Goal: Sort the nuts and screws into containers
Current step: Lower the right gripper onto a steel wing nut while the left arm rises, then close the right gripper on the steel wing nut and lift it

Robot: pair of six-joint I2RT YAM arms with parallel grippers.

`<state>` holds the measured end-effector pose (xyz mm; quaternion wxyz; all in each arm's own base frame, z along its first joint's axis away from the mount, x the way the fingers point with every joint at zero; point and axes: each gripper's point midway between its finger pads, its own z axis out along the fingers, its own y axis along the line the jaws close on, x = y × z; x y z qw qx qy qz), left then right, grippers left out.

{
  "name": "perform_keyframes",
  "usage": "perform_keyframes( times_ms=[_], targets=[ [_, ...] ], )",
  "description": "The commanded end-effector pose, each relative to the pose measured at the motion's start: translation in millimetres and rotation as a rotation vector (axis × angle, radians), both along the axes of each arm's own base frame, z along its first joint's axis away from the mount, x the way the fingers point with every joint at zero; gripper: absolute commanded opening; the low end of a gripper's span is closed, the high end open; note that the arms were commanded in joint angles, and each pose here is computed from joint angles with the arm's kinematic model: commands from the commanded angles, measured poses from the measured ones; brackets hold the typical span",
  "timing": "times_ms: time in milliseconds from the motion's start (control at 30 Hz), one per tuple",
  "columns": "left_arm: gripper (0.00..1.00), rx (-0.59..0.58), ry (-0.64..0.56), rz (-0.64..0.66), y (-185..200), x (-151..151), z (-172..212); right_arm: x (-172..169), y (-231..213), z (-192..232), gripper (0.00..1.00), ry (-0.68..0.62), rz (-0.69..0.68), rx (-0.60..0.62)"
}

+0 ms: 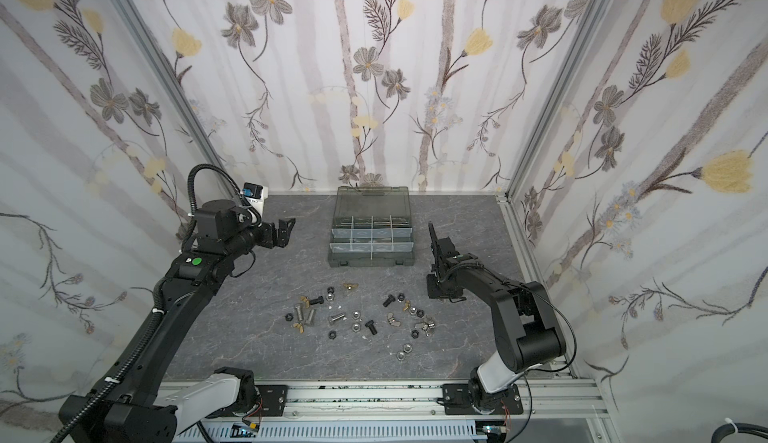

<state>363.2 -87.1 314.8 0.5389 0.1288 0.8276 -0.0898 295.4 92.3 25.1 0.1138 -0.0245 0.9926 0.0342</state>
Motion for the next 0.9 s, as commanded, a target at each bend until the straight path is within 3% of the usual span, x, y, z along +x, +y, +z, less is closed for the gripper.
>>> perform_keyframes(
  times_ms=[0,233,400,633,867],
  targets=[
    [1.0,0.012,-0.009,-0.008,-0.7,-0.8,4.0,-0.8,-2.1,-9.1,0.48,0.018,0.014,-0.02],
    [1.0,0.009,0.006,-0.074,-10.8,-8.0,0.6,0.9,-0.5,-18.3,0.38,0.02,0.027,-0.016],
    [1.0,-0.01,0.035,-0.196,-29.2,-31.4,0.3,-2.7,0.0,-22.0,0.26,0.039,0.032,-0.013],
    [1.0,-0.03,0.063,-0.152,-17.0,-69.6,-4.8,-6.6,1.7,-20.5,0.17,0.051,0.026,-0.004],
    [1.0,-0.109,0.024,-0.163,-22.8,-116.3,4.4,5.5,8.2,19.8,0.13,-0.003,0.022,0.006]
  ],
)
